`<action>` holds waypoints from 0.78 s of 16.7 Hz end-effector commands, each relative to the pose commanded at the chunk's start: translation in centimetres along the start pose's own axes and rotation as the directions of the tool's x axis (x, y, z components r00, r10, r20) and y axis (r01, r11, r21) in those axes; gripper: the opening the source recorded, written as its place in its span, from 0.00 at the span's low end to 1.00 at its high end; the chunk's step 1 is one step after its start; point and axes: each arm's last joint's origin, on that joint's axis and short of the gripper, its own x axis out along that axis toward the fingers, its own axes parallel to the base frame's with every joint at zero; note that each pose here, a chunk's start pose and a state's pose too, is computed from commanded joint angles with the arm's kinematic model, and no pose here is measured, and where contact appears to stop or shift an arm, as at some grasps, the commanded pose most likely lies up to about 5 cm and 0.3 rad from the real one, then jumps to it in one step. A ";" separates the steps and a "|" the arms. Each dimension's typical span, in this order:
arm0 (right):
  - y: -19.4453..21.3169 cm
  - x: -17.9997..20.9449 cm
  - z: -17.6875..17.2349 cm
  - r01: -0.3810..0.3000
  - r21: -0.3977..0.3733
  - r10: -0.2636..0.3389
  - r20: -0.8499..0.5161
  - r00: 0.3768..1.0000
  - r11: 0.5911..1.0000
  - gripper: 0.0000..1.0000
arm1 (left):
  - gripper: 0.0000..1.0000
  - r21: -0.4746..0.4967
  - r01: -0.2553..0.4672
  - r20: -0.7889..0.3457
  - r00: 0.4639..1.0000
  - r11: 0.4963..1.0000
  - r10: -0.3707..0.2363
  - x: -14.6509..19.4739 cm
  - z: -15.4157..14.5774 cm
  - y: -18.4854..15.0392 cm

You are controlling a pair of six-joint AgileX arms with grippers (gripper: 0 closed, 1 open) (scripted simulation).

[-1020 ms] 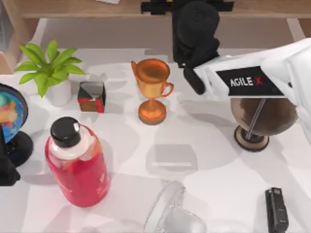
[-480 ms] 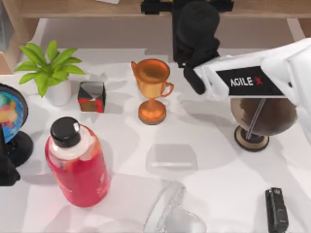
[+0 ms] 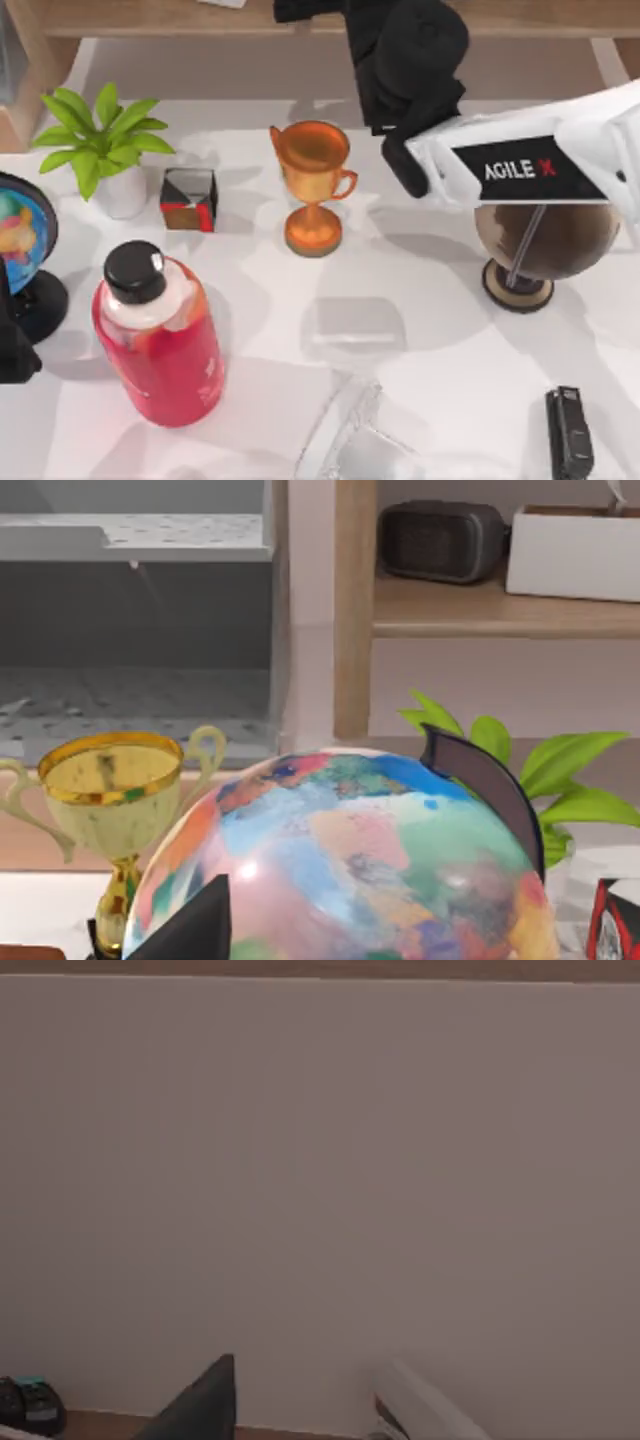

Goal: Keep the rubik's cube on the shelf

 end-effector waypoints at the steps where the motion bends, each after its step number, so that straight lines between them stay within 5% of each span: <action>1: -0.2 -0.3 1.0 -0.047 -0.013 0.048 0.049 0.998 0.999 1.00 | 1.00 0.000 0.000 0.000 1.000 1.000 0.000 0.0 0.0 0.0; 4: -2.1 -1.4 4.1 -0.169 -0.113 0.191 0.219 0.957 0.979 1.00 | 1.00 0.000 0.000 0.000 1.000 1.000 0.000 0.0 0.0 0.0; 7: -6.2 -2.7 7.1 -0.204 -0.300 0.313 0.381 0.870 0.932 1.00 | 1.00 0.000 0.000 0.000 1.000 1.000 0.000 0.0 0.0 0.0; 10: -12.4 -4.5 9.0 -0.116 -0.536 0.407 0.466 0.785 0.837 1.00 | 1.00 0.000 0.000 0.000 1.000 1.000 0.000 0.0 0.0 0.0; 13: -20.1 -7.0 9.3 0.043 -0.752 0.456 0.443 0.772 0.657 1.00 | 1.00 0.000 0.000 0.000 1.000 1.000 0.000 0.0 0.0 0.0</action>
